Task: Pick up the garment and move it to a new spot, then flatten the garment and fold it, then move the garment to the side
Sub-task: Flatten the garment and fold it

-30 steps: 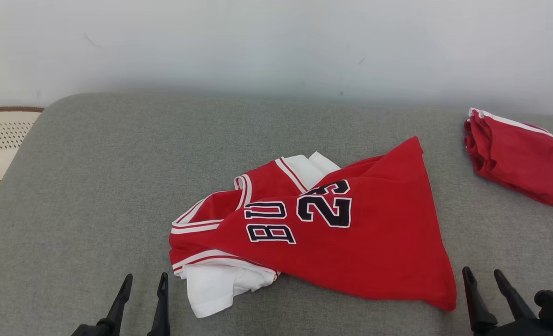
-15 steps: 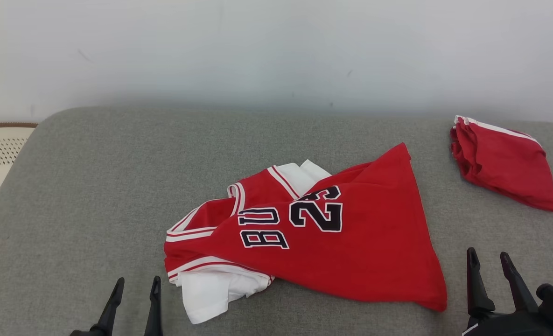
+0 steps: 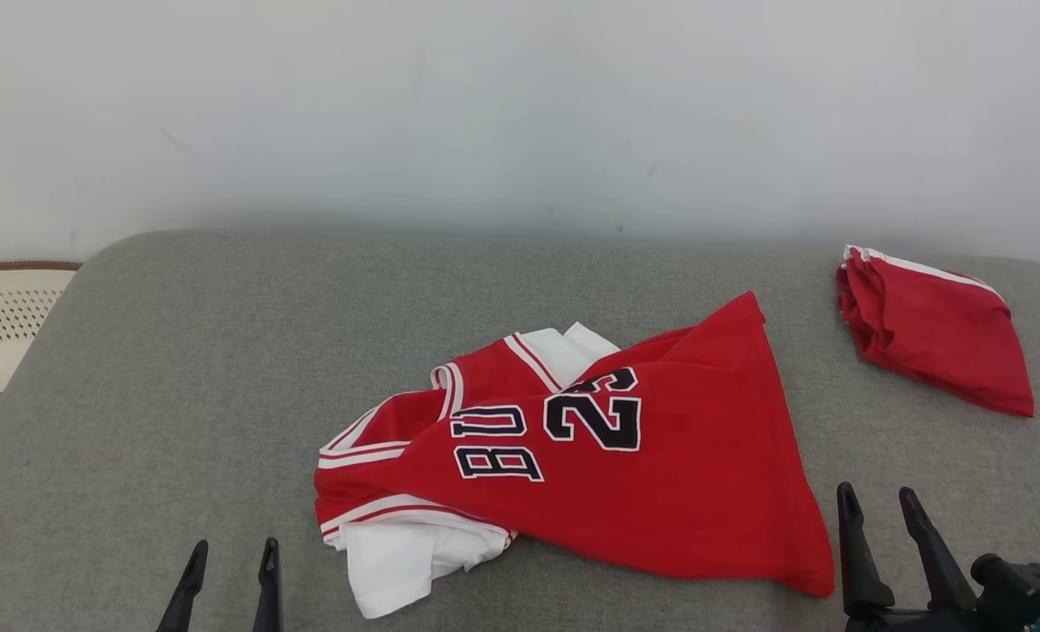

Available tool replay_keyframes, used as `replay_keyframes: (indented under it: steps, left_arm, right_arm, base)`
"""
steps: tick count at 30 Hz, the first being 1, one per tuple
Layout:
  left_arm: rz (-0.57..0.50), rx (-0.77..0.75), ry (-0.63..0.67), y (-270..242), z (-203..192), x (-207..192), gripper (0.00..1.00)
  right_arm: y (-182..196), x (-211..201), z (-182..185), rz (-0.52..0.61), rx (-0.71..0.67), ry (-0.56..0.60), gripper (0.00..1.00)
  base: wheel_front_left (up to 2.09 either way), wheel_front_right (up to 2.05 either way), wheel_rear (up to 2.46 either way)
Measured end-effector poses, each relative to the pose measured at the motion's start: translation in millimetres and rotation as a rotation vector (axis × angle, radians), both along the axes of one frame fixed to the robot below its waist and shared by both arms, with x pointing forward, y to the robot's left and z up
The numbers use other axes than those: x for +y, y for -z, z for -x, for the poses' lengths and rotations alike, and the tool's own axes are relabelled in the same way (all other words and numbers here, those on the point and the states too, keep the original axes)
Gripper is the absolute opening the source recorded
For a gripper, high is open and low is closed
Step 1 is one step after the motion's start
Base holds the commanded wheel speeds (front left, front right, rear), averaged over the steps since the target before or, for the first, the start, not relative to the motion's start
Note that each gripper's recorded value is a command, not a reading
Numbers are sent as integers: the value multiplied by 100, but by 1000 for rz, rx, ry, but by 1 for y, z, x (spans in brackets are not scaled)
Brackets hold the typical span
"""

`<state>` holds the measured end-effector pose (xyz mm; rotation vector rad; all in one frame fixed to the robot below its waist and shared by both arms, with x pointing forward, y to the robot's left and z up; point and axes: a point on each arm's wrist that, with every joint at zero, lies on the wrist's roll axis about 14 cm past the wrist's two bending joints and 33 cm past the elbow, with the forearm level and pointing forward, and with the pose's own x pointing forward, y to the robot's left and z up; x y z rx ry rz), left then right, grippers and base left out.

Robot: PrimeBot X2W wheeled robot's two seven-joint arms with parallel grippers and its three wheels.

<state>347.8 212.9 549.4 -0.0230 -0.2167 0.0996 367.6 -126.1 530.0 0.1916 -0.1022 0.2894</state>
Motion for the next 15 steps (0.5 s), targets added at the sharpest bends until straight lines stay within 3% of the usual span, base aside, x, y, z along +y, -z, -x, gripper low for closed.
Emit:
replay_keyframes:
  steps: [15]
  left_arm:
    - [-24, 2, 14, 1, 8, -3, 100]
  right_arm:
    - [-3, 19, 9, 21, -9, -63, 100]
  base:
    - [0, 0, 0]
